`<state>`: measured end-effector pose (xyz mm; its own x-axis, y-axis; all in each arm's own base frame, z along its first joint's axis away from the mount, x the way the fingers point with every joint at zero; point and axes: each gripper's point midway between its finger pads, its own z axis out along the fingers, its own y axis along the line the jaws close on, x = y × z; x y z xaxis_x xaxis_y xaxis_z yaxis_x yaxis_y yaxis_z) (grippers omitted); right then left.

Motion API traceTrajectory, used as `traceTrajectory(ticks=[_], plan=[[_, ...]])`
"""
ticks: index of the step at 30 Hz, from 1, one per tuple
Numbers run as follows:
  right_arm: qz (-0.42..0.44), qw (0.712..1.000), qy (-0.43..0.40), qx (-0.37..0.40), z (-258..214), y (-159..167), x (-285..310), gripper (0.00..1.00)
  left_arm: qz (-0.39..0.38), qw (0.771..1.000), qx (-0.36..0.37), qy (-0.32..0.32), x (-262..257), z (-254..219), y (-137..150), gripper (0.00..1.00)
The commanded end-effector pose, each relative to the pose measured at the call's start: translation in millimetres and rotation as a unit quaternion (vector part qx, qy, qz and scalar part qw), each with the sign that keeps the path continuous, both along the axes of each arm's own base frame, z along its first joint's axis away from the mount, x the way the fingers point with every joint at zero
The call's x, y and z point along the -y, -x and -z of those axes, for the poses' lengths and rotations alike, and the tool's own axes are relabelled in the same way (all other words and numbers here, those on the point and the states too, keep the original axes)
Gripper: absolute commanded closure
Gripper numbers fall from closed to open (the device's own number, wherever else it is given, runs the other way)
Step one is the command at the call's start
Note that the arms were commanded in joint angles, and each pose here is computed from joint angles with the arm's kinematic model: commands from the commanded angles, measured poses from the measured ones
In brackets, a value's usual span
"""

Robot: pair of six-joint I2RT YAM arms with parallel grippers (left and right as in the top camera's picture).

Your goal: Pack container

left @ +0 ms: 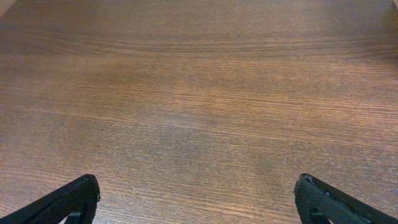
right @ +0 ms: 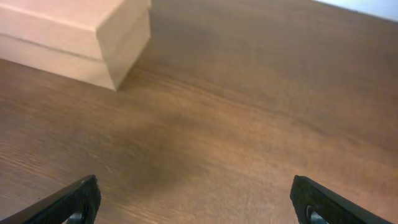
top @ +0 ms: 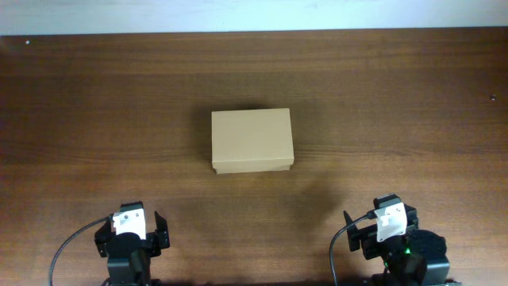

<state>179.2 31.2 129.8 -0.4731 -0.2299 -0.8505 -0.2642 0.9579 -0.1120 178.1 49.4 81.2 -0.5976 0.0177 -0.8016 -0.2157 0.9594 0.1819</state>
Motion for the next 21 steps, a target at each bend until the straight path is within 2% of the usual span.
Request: traceTrajectory(ticks=[1,7,21], plan=[[0.027,1.0,-0.008,-0.008,17.8,-1.9,7.3,0.01,-0.011,1.0,0.004,0.002,-2.7,2.0,0.3,0.01],[0.052,0.997,-0.034,-0.051,56.5,-3.7,9.7,0.01,-0.011,1.0,0.004,0.002,-2.7,2.0,0.3,0.0],[0.057,0.997,-0.032,-0.047,56.7,-5.7,11.6,0.01,-0.011,1.0,0.004,0.002,-2.7,2.0,0.3,0.0]])
